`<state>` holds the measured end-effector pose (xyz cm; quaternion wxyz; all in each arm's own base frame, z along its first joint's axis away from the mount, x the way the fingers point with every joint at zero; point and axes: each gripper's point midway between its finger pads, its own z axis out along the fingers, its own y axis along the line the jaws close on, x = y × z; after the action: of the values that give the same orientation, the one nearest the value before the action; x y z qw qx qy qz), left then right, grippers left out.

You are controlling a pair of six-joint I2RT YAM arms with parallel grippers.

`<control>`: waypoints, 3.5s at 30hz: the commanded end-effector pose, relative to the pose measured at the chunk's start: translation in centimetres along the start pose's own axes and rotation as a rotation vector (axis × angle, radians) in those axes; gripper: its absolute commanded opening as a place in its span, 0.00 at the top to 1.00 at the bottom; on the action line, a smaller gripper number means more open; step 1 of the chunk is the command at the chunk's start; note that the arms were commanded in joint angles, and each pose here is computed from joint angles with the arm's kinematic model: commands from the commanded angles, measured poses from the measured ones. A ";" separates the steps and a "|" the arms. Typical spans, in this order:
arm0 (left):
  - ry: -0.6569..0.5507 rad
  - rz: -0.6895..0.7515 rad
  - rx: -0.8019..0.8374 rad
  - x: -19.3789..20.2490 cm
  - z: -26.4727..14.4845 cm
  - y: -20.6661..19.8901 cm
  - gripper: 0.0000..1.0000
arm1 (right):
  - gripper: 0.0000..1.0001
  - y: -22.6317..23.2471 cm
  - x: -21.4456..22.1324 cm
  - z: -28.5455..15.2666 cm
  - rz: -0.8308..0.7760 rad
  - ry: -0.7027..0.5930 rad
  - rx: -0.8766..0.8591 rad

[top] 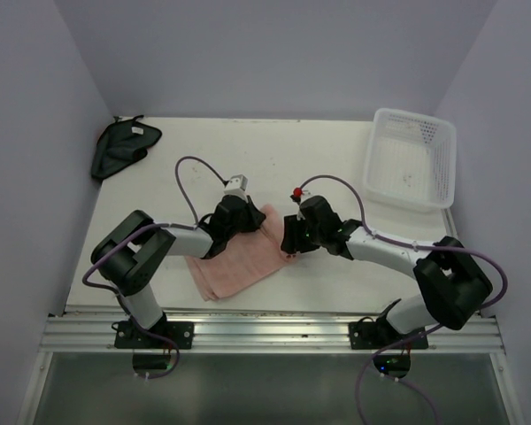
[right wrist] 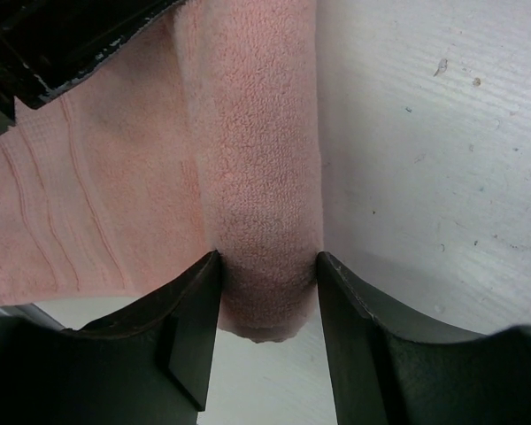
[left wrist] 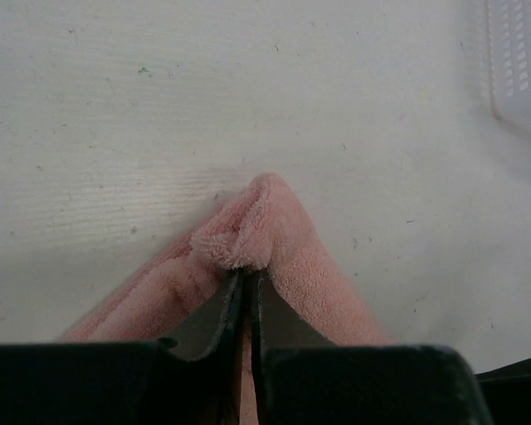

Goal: Roll the towels
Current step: Roll the towel

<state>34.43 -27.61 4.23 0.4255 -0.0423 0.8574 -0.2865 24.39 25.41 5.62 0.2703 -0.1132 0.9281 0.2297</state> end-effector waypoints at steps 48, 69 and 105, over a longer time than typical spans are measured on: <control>-0.013 -0.083 -0.014 -7.4 -4.8 -2.3 0.61 | 1.00 0.7 0.5 0.2 -0.323 -0.092 0.160; -0.007 -0.159 -0.013 -7.3 -5.8 -2.2 0.60 | 1.00 2.0 -0.5 -0.8 -0.623 -0.143 0.541; 0.117 -0.191 0.081 -1.1 -5.4 -3.4 0.60 | 1.00 4.3 2.0 2.3 -1.109 0.009 0.873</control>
<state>30.94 -26.86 9.54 0.3453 -0.0935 0.8656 -0.3504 22.15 29.48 4.44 0.3672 -0.4542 0.7371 -0.3400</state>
